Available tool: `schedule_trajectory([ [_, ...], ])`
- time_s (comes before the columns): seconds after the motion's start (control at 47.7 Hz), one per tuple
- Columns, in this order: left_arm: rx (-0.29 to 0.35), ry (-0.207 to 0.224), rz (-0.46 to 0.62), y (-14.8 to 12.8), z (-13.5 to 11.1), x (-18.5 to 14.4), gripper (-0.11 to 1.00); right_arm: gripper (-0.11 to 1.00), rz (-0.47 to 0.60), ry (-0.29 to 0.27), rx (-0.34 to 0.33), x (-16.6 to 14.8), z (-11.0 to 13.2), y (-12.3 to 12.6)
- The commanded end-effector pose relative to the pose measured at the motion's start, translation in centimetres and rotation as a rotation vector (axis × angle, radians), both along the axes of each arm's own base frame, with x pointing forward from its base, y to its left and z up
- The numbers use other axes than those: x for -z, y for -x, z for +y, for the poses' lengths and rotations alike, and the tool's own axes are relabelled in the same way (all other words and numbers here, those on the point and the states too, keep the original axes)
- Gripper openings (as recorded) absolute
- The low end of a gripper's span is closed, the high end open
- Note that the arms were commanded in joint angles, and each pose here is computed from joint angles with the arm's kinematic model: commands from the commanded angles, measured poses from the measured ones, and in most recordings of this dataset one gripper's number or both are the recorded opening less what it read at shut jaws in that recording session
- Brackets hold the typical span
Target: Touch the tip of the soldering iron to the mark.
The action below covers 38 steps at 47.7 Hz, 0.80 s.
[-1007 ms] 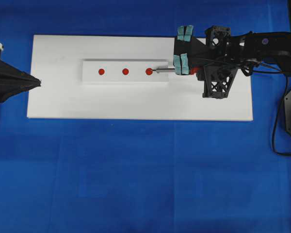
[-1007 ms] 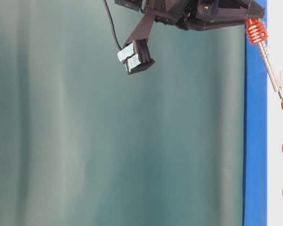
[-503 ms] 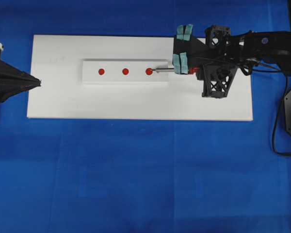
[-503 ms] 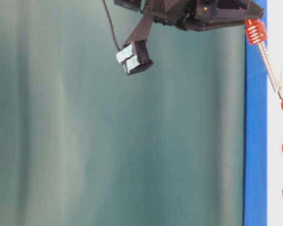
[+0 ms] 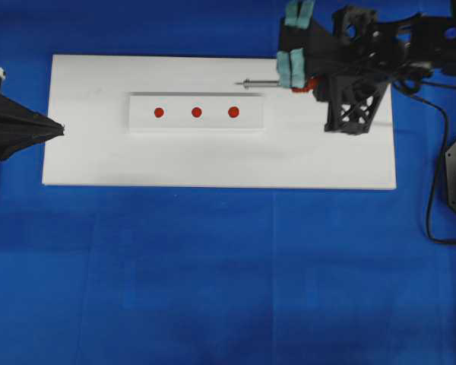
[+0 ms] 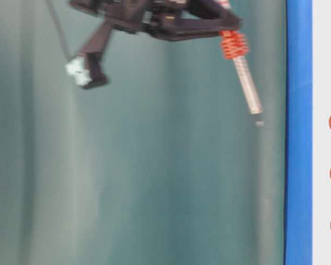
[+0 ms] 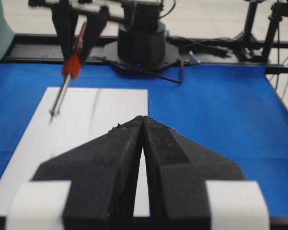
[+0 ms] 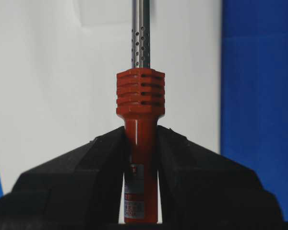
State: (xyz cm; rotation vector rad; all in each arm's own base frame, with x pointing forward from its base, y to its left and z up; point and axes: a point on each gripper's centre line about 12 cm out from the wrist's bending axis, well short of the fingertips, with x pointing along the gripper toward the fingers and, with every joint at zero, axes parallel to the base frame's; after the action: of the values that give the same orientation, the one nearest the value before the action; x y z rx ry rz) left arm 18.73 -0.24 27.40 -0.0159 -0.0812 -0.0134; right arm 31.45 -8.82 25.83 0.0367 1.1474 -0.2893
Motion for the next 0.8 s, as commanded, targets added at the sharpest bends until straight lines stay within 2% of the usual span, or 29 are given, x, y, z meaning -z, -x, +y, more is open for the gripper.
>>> schedule_trajectory([
  [0.0, 0.0, 0.0, -0.017, -0.1, 0.0, -0.5, 0.02, 0.06, -0.049, 0.027, 0.004, -3.3, 0.0, 0.4],
  [0.168, -0.002, 0.0, -0.017, -0.1, 0.0, -0.5, 0.02, 0.06, -0.049, 0.032, 0.009, -4.4, 0.0, 1.0],
  [0.545, -0.002, 0.0, -0.017, -0.1, 0.0, -0.5, 0.02, 0.06, -0.054, 0.027, 0.014, -4.3, 0.1, 1.0],
  [0.776, 0.0, 0.0, -0.015, -0.1, 0.0, -0.5, 0.02, 0.06, -0.061, 0.003, -0.003, -4.2, 1.5, 0.9],
])
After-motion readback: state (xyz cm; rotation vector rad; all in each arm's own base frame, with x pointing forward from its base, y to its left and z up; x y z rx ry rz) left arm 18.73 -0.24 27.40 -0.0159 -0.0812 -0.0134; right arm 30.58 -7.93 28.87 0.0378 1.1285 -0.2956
